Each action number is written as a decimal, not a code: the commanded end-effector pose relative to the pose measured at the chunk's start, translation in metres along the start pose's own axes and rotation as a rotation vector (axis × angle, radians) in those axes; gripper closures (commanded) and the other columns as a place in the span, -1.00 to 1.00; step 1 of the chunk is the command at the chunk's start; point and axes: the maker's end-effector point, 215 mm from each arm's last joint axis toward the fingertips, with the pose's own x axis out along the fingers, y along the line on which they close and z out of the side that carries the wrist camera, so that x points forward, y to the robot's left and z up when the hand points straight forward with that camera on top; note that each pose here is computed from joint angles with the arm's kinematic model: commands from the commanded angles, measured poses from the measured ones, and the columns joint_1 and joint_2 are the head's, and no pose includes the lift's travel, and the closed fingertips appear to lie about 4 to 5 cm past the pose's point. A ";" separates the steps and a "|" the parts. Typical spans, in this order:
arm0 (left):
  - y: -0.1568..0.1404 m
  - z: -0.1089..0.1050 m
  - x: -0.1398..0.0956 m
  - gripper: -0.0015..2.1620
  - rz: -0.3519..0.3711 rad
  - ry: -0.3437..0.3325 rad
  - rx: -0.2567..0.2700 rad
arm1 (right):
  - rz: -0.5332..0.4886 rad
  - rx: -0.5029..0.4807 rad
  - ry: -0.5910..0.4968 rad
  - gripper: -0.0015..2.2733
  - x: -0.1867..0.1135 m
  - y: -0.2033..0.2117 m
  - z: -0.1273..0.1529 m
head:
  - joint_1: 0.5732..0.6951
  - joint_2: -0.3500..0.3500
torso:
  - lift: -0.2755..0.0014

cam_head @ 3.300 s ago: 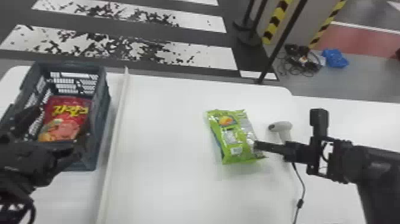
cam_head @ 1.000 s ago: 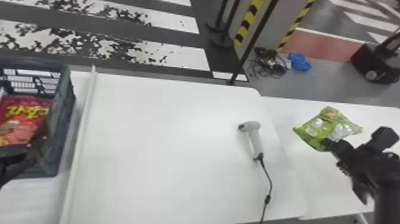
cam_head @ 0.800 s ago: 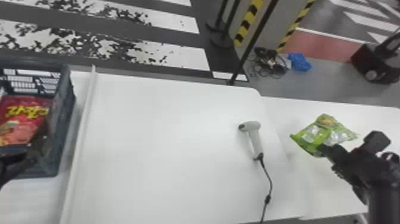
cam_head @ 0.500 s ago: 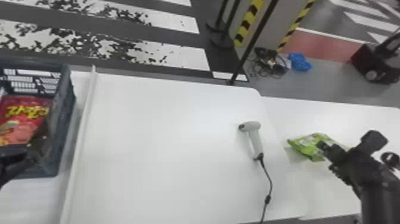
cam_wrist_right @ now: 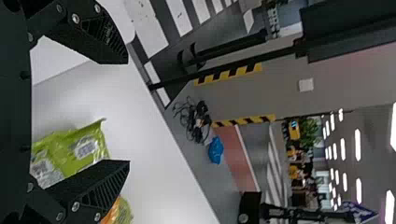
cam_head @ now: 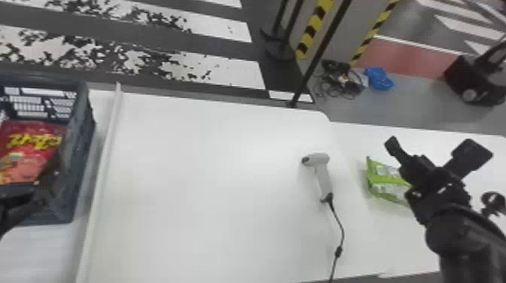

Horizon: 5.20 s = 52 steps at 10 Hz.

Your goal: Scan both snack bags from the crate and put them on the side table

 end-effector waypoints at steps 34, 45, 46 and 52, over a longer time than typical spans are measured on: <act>0.084 -0.138 0.133 -0.97 -0.535 0.799 0.558 | 0.405 -0.138 -0.212 -0.97 -0.196 0.273 -0.099 | 1.00 0.00 | 0.36; 0.107 -0.191 0.114 0.98 -0.424 0.913 0.353 | 0.442 -0.124 -0.192 -0.96 -0.184 0.292 -0.105 | 1.00 0.10 | 0.36; 0.107 -0.180 0.116 0.98 -0.413 0.883 0.299 | 0.442 -0.123 -0.194 -0.96 -0.184 0.292 -0.104 | 1.00 0.12 | 0.36; 0.140 -0.133 0.110 0.98 -0.279 0.766 0.106 | 0.442 -0.125 -0.187 -0.96 -0.185 0.292 -0.107 | 1.00 0.22 | 0.36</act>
